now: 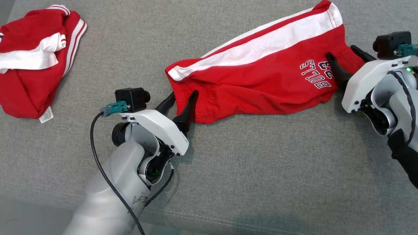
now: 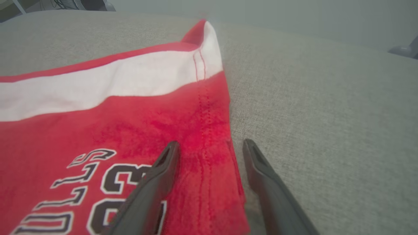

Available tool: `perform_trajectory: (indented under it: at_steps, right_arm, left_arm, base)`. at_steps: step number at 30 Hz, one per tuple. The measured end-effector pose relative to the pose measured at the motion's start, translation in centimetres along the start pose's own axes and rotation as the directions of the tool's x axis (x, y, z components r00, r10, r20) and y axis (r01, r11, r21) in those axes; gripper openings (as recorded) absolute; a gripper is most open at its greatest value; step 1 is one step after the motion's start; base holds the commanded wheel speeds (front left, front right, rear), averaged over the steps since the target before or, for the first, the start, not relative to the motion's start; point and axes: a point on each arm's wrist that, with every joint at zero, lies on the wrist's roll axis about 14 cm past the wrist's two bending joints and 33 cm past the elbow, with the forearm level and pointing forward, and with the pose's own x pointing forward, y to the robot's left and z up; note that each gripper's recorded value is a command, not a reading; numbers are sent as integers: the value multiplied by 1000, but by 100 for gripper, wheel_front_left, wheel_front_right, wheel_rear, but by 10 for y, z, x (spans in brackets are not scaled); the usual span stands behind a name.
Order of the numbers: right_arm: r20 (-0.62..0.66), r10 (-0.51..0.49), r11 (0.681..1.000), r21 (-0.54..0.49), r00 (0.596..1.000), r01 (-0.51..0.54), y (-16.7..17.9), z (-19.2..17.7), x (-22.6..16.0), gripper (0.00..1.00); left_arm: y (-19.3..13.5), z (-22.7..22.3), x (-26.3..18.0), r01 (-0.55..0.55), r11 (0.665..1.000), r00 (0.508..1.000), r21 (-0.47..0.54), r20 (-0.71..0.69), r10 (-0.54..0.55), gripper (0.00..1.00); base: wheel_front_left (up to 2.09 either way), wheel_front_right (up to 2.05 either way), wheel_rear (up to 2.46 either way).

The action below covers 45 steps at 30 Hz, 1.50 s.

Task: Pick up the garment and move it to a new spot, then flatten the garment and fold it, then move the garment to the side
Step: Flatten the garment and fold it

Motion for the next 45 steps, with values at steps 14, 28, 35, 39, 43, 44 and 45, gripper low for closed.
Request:
perform_trajectory:
  at_steps: [14,28,35,39,43,44,45]
  right_arm:
    - [-68,49,992,118,996,-41,14,-1,1,0]
    - [125,75,947,302,989,-110,24,1,-45,0]
    - [205,73,925,353,976,-143,33,0,-76,0]
    - [226,33,907,403,974,-124,31,-11,-99,0]
    - [242,-27,872,479,970,-95,29,-25,-125,0]
    - [247,-48,853,514,968,-88,33,-33,-137,0]
    - [247,-48,853,514,968,-88,33,-33,-137,0]
  left_arm:
    - [-9,-8,1,52,996,998,-69,-40,-55,0]
    - [-15,-2,-25,141,989,990,-38,-20,-141,0]
    - [-18,12,-46,140,990,990,-9,27,-140,0]
    - [-25,14,-63,145,989,989,4,29,-145,0]
    - [-34,12,-79,153,988,988,14,16,-153,0]
    - [-40,9,-87,165,986,986,12,7,-165,0]
    - [-40,9,-87,165,986,986,12,7,-165,0]
  base:
    - [0,0,0]
    - [0,0,0]
    - [0,0,0]
    - [0,0,0]
    - [0,0,0]
    - [0,0,0]
    - [0,0,0]
